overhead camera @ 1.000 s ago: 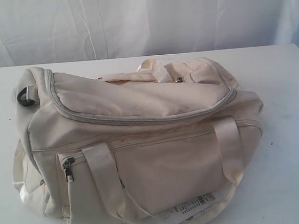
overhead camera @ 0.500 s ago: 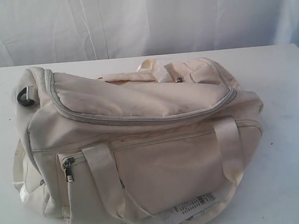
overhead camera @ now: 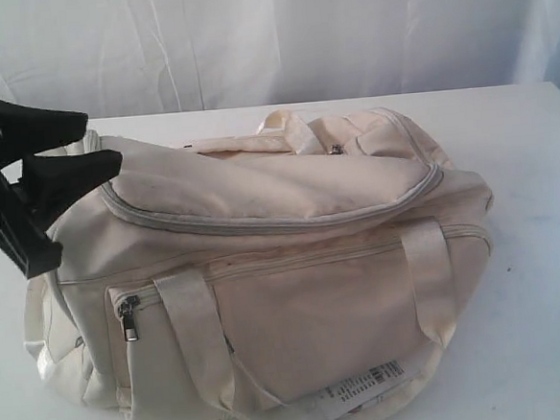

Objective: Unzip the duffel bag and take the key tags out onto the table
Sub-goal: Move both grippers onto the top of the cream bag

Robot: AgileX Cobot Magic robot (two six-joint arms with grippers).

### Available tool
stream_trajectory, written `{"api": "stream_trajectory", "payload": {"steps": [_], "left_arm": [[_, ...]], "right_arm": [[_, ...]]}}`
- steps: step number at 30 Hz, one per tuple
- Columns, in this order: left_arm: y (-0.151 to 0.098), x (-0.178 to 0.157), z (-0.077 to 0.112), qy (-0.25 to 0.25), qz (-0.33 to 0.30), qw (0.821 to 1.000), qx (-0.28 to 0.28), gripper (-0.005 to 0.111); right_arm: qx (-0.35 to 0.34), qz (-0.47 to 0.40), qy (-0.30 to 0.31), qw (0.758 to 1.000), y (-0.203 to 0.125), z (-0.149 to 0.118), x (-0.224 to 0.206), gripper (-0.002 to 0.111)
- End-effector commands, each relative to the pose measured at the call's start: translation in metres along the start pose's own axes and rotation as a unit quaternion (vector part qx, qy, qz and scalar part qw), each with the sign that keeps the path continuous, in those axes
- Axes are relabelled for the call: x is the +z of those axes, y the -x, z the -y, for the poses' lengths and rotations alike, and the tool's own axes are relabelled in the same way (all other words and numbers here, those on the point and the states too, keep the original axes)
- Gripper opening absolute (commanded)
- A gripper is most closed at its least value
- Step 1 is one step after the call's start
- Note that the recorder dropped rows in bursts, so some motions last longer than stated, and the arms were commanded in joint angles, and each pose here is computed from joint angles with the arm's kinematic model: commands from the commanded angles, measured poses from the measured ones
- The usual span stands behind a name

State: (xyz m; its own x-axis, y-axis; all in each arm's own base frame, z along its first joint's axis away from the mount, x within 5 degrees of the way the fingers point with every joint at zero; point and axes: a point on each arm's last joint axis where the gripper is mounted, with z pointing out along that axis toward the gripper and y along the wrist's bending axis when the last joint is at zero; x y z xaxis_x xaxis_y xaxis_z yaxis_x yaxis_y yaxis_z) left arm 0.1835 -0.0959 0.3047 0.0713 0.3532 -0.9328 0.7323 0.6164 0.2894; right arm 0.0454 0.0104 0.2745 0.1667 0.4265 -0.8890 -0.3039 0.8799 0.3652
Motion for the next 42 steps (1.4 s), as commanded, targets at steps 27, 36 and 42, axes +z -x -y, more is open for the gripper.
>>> {"api": "stream_trajectory", "payload": {"steps": [27, 36, 42], "left_arm": [[-0.034, 0.028, -0.016, 0.061, -0.076, 0.946, -0.309, 0.061], [-0.043, 0.034, -0.01, 0.028, -0.11, 0.941, -0.318, 0.06], [-0.065, 0.045, -0.004, -0.007, -0.172, 0.934, -0.313, 0.005]], "right_arm": [[0.025, -0.342, -0.007, 0.939, -0.101, -0.039, 0.219, 0.011], [-0.11, -0.394, -0.014, 0.912, -0.137, -0.016, 0.279, 0.072], [-0.174, -0.453, -0.02, 0.874, -0.172, 0.01, 0.291, 0.072]]}}
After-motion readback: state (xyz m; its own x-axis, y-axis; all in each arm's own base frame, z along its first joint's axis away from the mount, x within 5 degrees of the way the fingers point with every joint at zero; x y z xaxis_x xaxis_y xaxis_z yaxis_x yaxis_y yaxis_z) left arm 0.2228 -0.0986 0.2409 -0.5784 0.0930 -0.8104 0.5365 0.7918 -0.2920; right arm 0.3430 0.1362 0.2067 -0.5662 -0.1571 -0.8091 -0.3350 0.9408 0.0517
